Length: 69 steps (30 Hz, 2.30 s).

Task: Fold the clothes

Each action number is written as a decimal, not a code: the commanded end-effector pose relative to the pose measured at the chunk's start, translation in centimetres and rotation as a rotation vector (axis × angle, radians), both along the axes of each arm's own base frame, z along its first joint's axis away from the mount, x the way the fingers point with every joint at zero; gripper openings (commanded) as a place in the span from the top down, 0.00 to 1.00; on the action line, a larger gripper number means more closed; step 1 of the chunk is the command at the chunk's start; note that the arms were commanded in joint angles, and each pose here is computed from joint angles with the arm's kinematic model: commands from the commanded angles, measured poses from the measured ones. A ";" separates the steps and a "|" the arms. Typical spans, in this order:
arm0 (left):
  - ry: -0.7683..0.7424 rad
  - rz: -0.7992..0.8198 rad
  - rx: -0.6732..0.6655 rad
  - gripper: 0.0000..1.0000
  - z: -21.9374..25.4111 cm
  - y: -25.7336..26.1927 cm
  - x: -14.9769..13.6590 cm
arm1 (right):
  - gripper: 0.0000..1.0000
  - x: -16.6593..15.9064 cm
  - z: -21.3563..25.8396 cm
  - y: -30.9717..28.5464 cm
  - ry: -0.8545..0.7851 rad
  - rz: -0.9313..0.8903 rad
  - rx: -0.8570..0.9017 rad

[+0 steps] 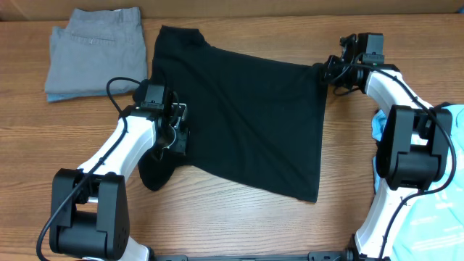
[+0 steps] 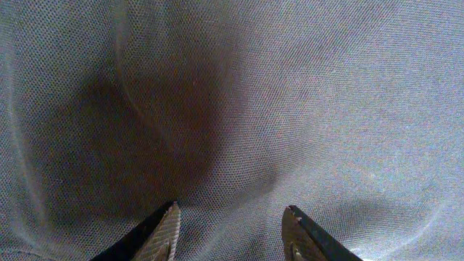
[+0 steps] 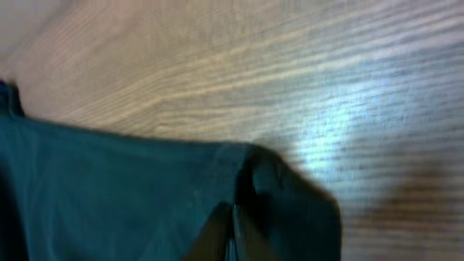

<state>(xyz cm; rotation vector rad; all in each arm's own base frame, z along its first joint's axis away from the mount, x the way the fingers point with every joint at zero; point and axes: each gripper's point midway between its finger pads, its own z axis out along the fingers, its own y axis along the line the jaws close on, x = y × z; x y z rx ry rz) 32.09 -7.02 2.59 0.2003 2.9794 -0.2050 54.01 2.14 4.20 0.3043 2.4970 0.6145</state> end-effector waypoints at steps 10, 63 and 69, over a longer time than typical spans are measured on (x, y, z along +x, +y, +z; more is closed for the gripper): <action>0.006 0.003 0.004 0.51 -0.3 0.1 -0.2 | 0.96 1.8 3.3 -3.6 -0.043 -0.062 -0.013; -0.130 -0.007 -0.019 0.18 9.3 -0.8 5.3 | 0.65 -5.9 -3.4 -0.8 0.253 0.047 -0.015; -0.128 -0.008 -0.018 0.18 9.3 -0.8 5.3 | 0.84 -5.2 -3.0 -0.7 0.223 0.049 -0.002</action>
